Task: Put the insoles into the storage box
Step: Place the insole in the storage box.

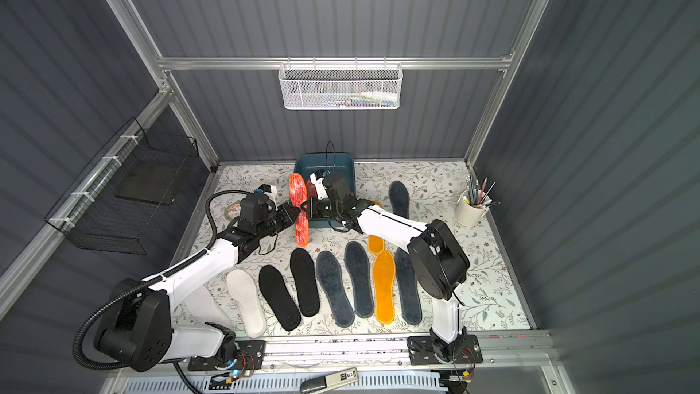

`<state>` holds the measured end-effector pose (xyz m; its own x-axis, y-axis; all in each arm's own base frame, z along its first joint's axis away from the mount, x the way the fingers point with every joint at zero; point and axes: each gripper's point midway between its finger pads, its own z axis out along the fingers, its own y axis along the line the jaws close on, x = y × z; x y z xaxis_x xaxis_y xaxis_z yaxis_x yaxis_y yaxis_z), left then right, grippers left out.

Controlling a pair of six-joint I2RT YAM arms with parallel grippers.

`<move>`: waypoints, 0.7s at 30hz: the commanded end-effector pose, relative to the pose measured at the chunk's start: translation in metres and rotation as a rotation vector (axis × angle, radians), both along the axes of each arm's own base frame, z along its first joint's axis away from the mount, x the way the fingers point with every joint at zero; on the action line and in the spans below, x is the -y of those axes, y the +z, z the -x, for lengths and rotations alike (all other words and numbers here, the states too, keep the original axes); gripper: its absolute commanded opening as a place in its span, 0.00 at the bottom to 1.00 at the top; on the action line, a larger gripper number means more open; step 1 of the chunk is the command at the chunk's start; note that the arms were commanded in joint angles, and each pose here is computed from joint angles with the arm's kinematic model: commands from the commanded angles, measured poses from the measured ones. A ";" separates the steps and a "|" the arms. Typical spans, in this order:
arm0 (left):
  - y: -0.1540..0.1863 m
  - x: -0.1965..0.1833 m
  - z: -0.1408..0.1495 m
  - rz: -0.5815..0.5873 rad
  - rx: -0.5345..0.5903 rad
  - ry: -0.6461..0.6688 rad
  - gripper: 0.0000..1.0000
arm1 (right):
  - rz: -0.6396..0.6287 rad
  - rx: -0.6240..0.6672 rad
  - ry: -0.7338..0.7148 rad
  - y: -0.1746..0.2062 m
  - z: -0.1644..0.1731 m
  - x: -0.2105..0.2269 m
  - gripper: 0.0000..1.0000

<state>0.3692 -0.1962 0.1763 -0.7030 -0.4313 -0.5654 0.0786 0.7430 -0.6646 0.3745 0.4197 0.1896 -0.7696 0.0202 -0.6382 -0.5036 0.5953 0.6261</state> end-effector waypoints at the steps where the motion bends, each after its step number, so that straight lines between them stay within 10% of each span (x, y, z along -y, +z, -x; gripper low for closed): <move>1: 0.024 0.003 0.000 -0.020 0.070 -0.032 0.41 | -0.037 0.036 0.008 0.024 0.004 0.005 0.00; 4: 0.036 -0.002 0.002 -0.042 0.114 -0.032 0.98 | -0.049 0.038 -0.020 0.029 -0.003 0.019 0.00; 21: 0.057 -0.074 0.059 -0.222 0.210 0.147 1.00 | -0.067 0.053 -0.106 0.032 -0.086 0.080 0.00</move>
<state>0.3234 -0.1392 0.2515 -0.4815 -0.4087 -0.7753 0.1426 0.8363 -0.5293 0.4562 0.3295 0.2162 -0.7343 0.1742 -0.6561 -0.4266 0.6334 0.6456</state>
